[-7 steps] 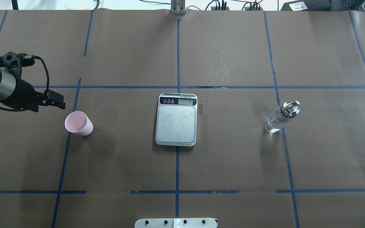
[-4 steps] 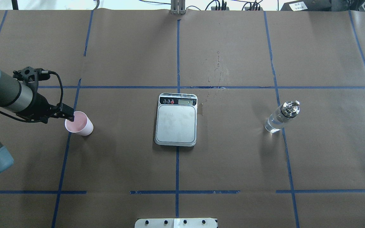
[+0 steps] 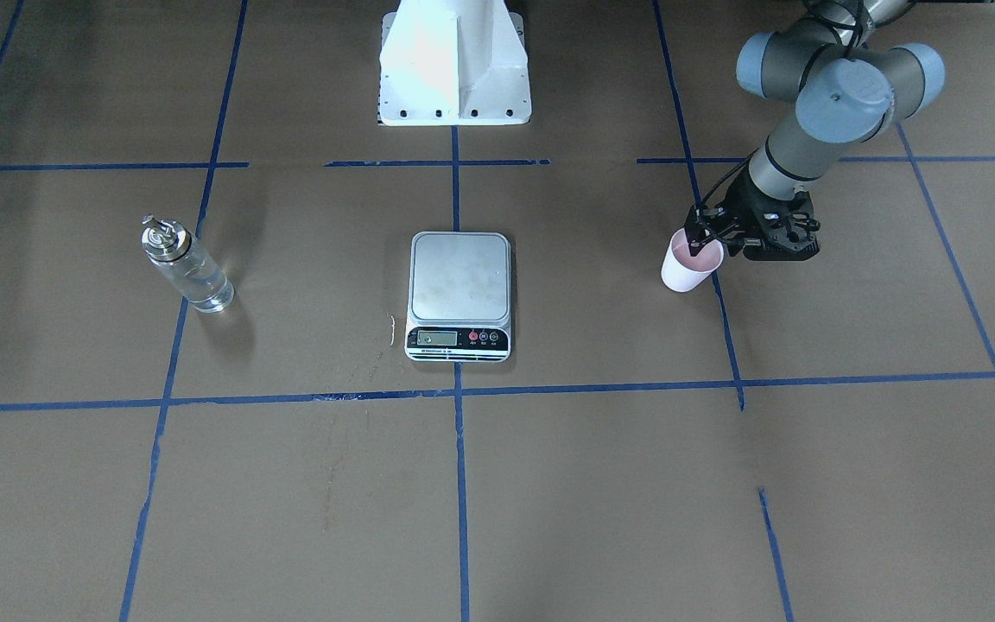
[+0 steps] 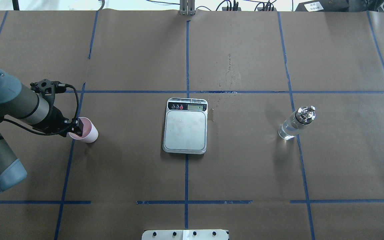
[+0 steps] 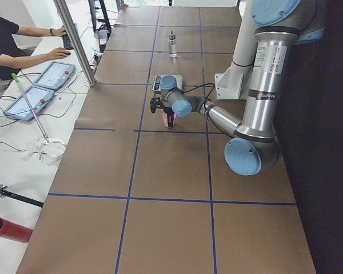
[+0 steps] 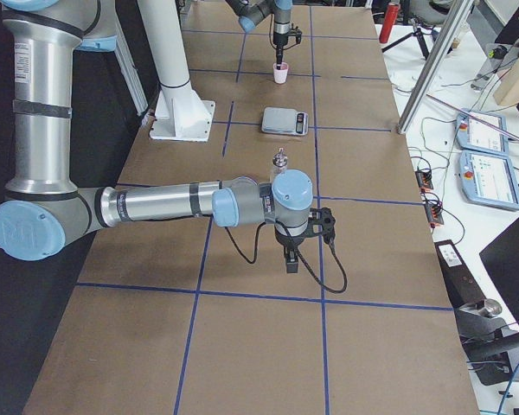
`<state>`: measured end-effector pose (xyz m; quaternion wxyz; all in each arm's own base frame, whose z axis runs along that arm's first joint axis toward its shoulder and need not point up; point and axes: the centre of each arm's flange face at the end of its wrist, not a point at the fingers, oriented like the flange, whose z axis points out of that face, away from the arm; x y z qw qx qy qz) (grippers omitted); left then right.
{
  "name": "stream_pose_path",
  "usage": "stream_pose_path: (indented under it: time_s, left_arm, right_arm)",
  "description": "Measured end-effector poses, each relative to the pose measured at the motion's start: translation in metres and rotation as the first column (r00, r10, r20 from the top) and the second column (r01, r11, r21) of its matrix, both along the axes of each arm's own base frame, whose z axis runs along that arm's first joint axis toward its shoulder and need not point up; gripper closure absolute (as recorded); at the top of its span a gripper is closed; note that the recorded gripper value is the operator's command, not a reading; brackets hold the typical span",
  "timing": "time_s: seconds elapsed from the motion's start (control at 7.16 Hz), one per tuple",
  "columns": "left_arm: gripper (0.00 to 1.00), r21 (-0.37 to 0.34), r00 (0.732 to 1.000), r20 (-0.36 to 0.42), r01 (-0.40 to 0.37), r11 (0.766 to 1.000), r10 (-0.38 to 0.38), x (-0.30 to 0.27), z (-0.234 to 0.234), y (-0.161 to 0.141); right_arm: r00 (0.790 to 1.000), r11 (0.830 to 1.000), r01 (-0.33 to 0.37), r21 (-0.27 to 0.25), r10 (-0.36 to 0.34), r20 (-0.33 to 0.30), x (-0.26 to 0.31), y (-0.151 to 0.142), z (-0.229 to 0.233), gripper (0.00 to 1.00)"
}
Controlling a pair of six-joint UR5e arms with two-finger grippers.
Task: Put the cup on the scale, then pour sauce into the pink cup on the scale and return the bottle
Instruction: 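Carry the pink cup with the left gripper onto the scale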
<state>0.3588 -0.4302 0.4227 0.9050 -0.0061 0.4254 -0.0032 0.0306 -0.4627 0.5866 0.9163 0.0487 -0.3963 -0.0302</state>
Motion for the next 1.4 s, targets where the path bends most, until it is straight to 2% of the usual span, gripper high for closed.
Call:
stream_pose_path:
  time_s: [0.28, 0.56, 0.84, 0.98, 1.26, 1.4]
  left_arm:
    - [1.0, 0.006, 1.0, -0.015, 0.0, 1.0, 0.0, -0.002, -0.015, 0.003]
    - [1.0, -0.007, 0.998, -0.051, 0.036, 0.999, -0.036, 0.005, -0.084, -0.003]
    - [1.0, -0.1, 0.994, -0.051, 0.09, 0.991, -0.095, 0.047, -0.179, -0.015]
    - [1.0, -0.137, 0.993, -0.042, 0.105, 0.985, -0.112, 0.077, -0.21, -0.017]
    - [1.0, -0.203, 0.993, -0.033, 0.108, 0.973, -0.117, 0.133, -0.252, -0.015]
    - [1.0, -0.256, 0.99, -0.026, 0.126, 0.959, -0.137, 0.154, -0.266, -0.012]
  right_arm:
    - [1.0, 1.0, 0.0, 0.0, 0.0, 0.001, 0.0, 0.0, 0.0, 0.0]
    - [1.0, 1.0, 0.0, 0.0, 0.0, 0.001, 0.0, 0.0, 0.0, 0.0]
    - [1.0, 1.0, 0.0, 0.0, 0.0, 0.002, 0.0, 0.0, 0.0, 0.0]
    - [1.0, 1.0, 0.0, 0.0, 0.0, 0.003, 0.0, 0.0, 0.0, 0.0]
    - [1.0, 1.0, 0.0, -0.001, 0.0, 0.004, 0.0, 0.001, 0.0, 0.0]
    - [1.0, 1.0, 0.0, -0.002, 0.0, 0.006, 0.0, 0.001, 0.0, 0.0]
